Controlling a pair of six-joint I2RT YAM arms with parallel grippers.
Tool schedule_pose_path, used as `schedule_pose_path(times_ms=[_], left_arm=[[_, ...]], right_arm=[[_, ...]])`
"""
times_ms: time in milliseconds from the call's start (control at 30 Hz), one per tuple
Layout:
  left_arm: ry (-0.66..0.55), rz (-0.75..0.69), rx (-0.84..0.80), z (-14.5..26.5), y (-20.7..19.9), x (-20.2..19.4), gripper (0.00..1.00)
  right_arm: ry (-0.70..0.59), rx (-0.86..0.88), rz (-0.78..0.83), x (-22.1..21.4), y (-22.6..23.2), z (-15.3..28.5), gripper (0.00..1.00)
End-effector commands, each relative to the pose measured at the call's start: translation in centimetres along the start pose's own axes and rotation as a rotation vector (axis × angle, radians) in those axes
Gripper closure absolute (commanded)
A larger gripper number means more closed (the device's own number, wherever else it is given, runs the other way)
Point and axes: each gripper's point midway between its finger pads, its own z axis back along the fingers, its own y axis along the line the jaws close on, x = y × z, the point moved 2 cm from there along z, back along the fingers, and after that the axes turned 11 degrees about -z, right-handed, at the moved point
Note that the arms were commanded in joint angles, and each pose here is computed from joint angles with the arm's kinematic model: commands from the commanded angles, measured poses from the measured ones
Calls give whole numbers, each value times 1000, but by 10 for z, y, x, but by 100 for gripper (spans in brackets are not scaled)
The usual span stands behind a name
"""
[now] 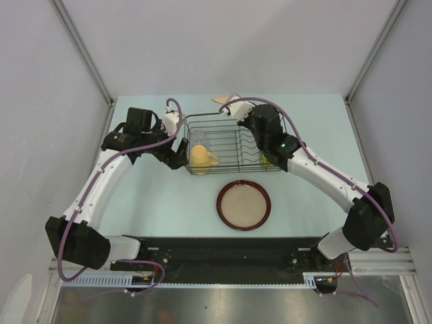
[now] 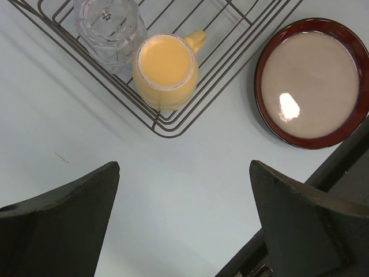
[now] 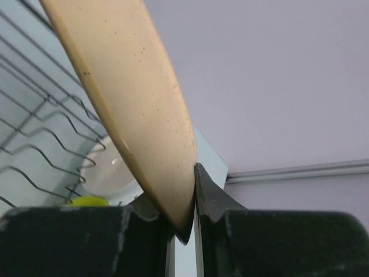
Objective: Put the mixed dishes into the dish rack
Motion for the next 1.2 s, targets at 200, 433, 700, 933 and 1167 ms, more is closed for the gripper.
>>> schedule_pose_path(times_ms=[200, 433, 700, 933, 1167], left_arm=[[-24, 59, -28, -18, 6, 6, 0], [-19, 71, -22, -21, 9, 6, 0], [-14, 71, -12, -22, 11, 4, 0], [-14, 71, -3, -25, 14, 4, 0], [-14, 70, -1, -27, 14, 3, 0]], right_arm=[[-128, -65, 19, -2, -46, 2, 100], [-124, -39, 25, -10, -42, -2, 100], [-109, -33, 89, -16, -34, -16, 100], [-91, -22, 106, -22, -28, -28, 100], [-66, -9, 106, -37, -20, -33, 100]])
